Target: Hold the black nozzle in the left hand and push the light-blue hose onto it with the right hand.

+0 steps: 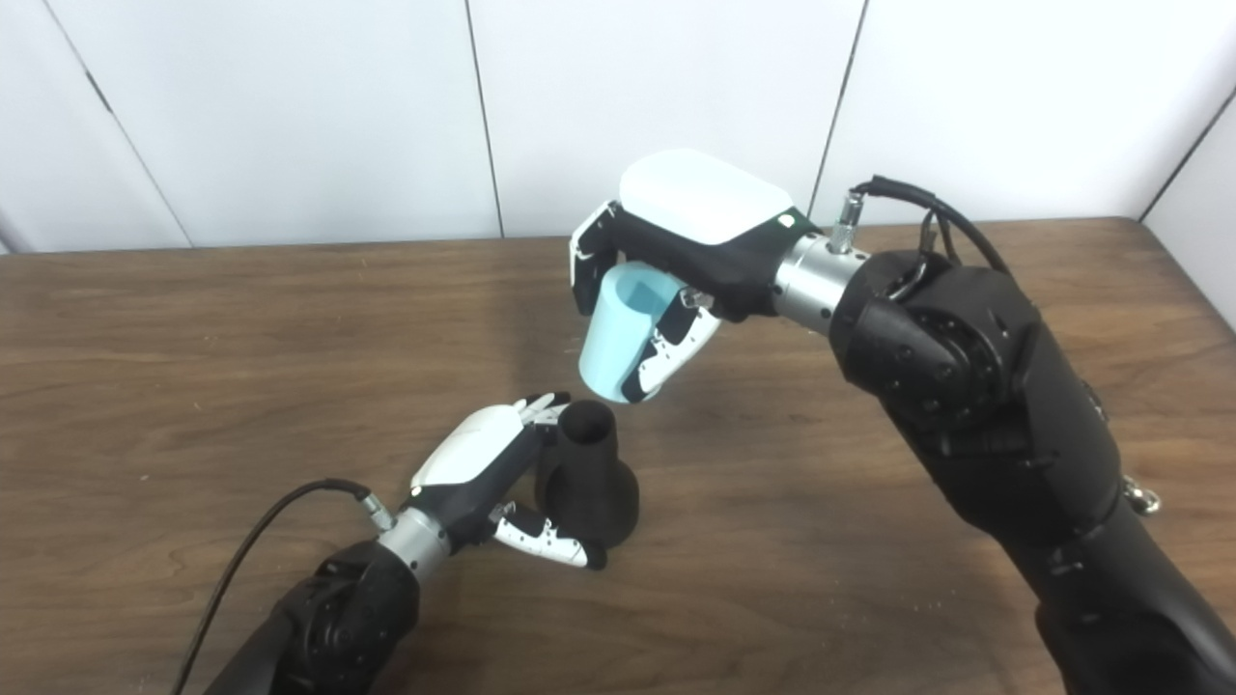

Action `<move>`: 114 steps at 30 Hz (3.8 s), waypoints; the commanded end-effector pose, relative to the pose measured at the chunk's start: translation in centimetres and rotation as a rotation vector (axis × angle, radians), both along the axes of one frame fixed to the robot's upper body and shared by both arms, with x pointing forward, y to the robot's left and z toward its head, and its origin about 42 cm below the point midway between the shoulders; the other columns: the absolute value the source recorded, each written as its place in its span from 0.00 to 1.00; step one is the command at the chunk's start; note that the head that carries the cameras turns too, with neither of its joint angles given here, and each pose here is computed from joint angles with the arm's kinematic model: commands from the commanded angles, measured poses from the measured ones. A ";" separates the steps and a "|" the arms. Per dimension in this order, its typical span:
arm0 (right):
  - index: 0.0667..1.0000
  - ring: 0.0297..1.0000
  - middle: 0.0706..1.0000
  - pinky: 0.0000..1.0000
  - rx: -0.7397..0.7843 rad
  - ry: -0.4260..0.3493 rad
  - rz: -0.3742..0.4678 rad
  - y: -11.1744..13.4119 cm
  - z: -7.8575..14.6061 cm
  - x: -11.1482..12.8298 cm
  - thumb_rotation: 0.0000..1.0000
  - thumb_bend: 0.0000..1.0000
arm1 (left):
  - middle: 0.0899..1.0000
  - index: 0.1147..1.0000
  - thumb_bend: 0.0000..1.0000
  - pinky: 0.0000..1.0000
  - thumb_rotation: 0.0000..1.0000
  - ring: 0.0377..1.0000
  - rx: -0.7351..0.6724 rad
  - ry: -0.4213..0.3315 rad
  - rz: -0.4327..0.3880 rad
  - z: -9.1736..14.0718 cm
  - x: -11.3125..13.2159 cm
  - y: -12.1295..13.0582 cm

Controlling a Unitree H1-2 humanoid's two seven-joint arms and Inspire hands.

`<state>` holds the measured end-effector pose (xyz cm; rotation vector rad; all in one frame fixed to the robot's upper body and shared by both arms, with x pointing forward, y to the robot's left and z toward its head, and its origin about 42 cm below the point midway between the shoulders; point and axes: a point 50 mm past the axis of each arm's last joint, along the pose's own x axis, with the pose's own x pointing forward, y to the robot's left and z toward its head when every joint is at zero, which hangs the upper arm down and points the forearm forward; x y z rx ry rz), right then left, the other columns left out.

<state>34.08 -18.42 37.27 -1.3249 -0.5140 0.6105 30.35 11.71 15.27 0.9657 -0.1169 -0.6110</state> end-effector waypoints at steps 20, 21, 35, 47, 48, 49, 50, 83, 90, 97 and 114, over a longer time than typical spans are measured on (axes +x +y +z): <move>0.45 0.41 0.48 0.30 -0.044 -0.017 0.062 1.6 1.4 -0.8 0.00 0.50 | 0.89 0.41 0.52 1.00 0.05 1.00 0.166 0.248 0.017 -5.5 -1.8 1.3; 0.45 0.41 0.48 0.30 -0.044 -0.014 0.064 1.6 1.4 -0.8 0.00 0.50 | 0.89 0.41 0.52 1.00 0.05 1.00 0.165 0.248 0.017 -5.5 -1.8 1.3; 0.46 0.41 0.48 0.30 -0.004 -0.007 0.073 1.2 3.2 -0.3 0.00 0.50 | 0.89 0.41 0.52 1.00 0.05 1.00 0.174 0.259 0.016 -5.8 -1.8 1.1; 0.48 0.40 0.48 0.29 0.037 -0.016 0.070 1.9 2.7 -0.5 0.00 0.49 | 0.89 0.41 0.52 1.00 0.05 1.00 0.165 0.260 0.012 -5.6 -1.8 0.7; 0.48 0.40 0.48 0.29 0.035 -0.015 0.071 1.9 2.6 -0.6 0.00 0.49 | 0.89 0.41 0.52 1.00 0.05 1.00 0.165 0.260 0.011 -5.6 -1.7 0.7; 0.48 0.40 0.48 0.29 0.032 -0.015 0.071 2.0 2.5 -0.6 0.00 0.50 | 0.89 0.41 0.52 1.00 0.05 1.00 0.164 0.259 0.011 -5.7 -1.7 0.7; 0.48 0.40 0.48 0.30 0.028 -0.015 0.071 2.1 2.4 -0.6 0.00 0.50 | 0.89 0.41 0.52 1.00 0.05 1.00 0.164 0.258 0.011 -5.6 -1.7 0.7; 0.44 0.42 0.46 0.30 -0.097 0.019 0.056 1.7 0.9 -0.6 0.00 0.50 | 0.88 0.41 0.52 1.00 0.05 1.00 0.164 0.250 0.012 -5.3 -1.6 0.5; 0.44 0.41 0.46 0.30 -0.052 0.066 0.078 1.9 0.9 -0.7 0.00 0.50 | 0.88 0.41 0.52 1.00 0.05 1.00 0.166 0.250 0.013 -5.3 -1.6 0.5; 0.44 0.42 0.46 0.31 0.032 0.175 0.086 2.0 1.0 -0.5 0.00 0.50 | 0.88 0.41 0.52 1.00 0.05 1.00 0.161 0.256 0.013 -5.3 -1.5 0.3; 0.45 0.42 0.47 0.31 0.007 0.209 0.075 1.8 0.8 -0.2 0.00 0.50 | 0.88 0.41 0.52 1.00 0.05 1.00 0.160 0.259 0.014 -5.4 -1.2 -0.2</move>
